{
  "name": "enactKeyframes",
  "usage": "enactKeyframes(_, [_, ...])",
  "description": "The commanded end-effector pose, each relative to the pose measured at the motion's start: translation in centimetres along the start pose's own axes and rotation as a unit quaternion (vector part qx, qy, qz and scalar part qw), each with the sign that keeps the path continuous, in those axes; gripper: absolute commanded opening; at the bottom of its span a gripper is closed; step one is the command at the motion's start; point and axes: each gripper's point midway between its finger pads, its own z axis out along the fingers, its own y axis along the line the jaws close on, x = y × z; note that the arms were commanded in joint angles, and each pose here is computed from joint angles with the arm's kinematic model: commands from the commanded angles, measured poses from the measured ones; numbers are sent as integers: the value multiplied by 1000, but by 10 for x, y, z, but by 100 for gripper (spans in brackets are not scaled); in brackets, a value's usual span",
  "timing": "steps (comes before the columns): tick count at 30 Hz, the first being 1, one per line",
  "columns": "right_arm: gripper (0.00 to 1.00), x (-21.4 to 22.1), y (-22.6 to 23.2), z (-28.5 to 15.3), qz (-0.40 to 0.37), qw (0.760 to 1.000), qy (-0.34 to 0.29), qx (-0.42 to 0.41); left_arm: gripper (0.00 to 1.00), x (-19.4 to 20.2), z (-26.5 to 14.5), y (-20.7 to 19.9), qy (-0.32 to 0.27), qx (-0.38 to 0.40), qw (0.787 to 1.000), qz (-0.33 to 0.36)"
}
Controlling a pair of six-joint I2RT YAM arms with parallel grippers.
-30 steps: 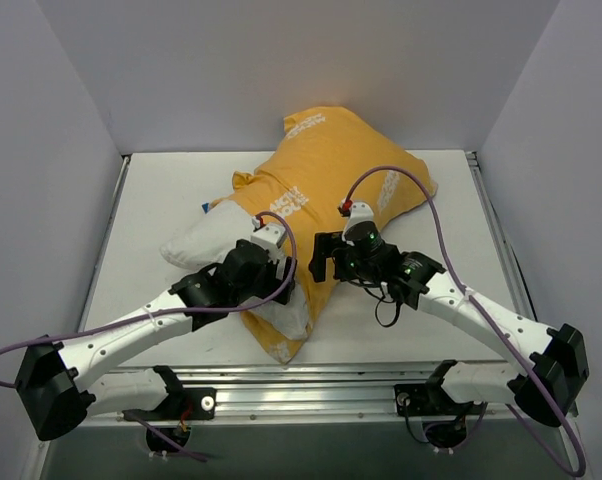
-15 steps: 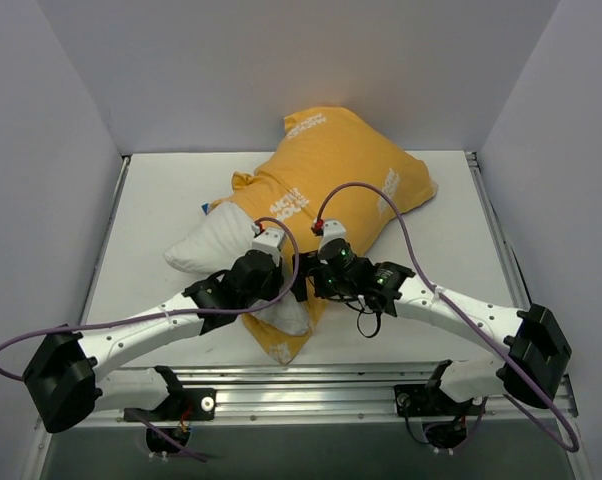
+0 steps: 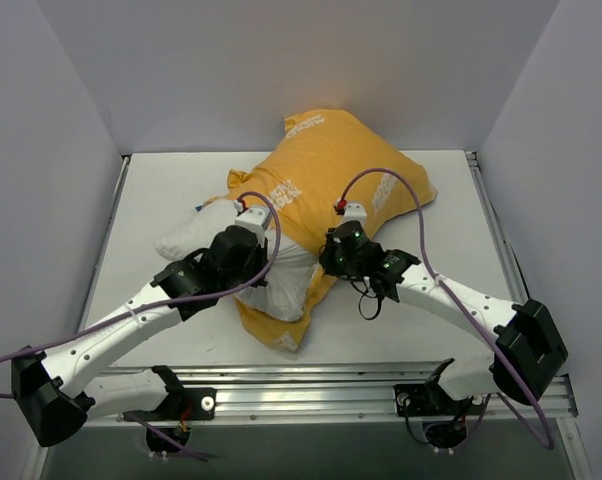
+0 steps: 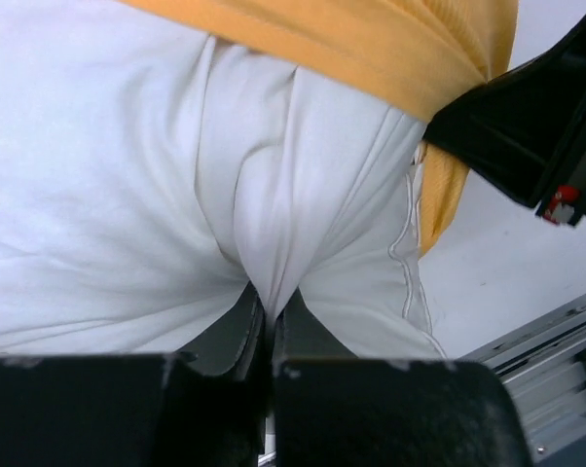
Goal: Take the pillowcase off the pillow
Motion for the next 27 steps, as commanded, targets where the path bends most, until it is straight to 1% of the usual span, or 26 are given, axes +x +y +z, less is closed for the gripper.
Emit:
enactKeyframes(1, [0,-30,-94,0,37,989,-35,141,2,-69,-57,18,-64,0,997,-45])
enactKeyframes(2, [0,-36,-107,-1,47,987,-35,152,2,-74,-63,22,-63,2,996,-57])
enactKeyframes(3, [0,-43,-134,-2,71,981,-35,179,2,-72,-70,21,-48,18,997,-63])
enactKeyframes(4, [0,-53,-143,-3,83,978,-42,186,2,-87,-80,29,-62,18,995,-78])
enactKeyframes(6, [0,-59,-169,-7,104,970,-37,215,2,-92,-96,33,-59,29,994,-85])
enactKeyframes(7, [0,-72,-196,-13,131,960,-50,241,2,-105,-110,35,-72,41,993,-88])
enactKeyframes(8, [0,-74,-208,-13,145,956,-49,248,2,-106,-118,39,-72,39,992,-91])
enactKeyframes(10, [0,-82,-237,-19,180,946,-59,264,2,-117,-135,45,-93,47,990,-94])
enactKeyframes(11, [0,-84,-239,-16,185,947,-57,256,2,-126,-144,43,-110,58,988,-90])
enactKeyframes(12, [0,-88,-239,-14,183,948,-60,252,2,-127,-146,40,-110,68,988,-86])
enactKeyframes(13, [0,-90,-239,-14,180,949,-60,250,2,-125,-146,31,-101,95,988,-73])
enactKeyframes(14, [0,-94,-227,-8,178,959,-57,214,2,-120,-139,26,-84,111,988,-68])
enactKeyframes(16, [0,-98,-211,-5,163,969,-55,176,2,-107,-128,14,-51,145,986,-69])
enactKeyframes(17, [1,-100,-188,-6,147,978,-52,139,2,-88,-115,6,-16,171,982,-75])
enactKeyframes(19, [10,-101,-166,-12,118,985,-50,111,2,-66,-103,3,15,179,979,-100])
enactKeyframes(20, [23,-100,-147,-20,101,989,-51,91,6,-45,-96,3,30,184,977,-107])
enactKeyframes(21, [31,-98,-137,-25,92,991,-50,79,19,-36,-95,4,34,185,976,-111])
enactKeyframes(22, [37,-102,-128,-36,84,993,-60,65,36,-31,-96,5,35,185,975,-117])
enactKeyframes(23, [47,-95,-119,-41,78,994,-51,53,52,-29,-102,6,24,184,976,-115])
enactKeyframes(24, [51,-93,-116,-46,77,995,-50,44,74,-30,-105,8,18,181,977,-112])
enactKeyframes(25, [54,-91,-108,-51,75,996,-47,26,83,-34,-109,10,9,177,979,-100])
enactKeyframes(26, [60,-93,-103,-62,69,996,-55,16,89,-38,-111,16,0,159,983,-93])
enactKeyframes(27, [63,-98,-97,-69,61,996,-63,5,98,-46,-112,21,-10,144,986,-89])
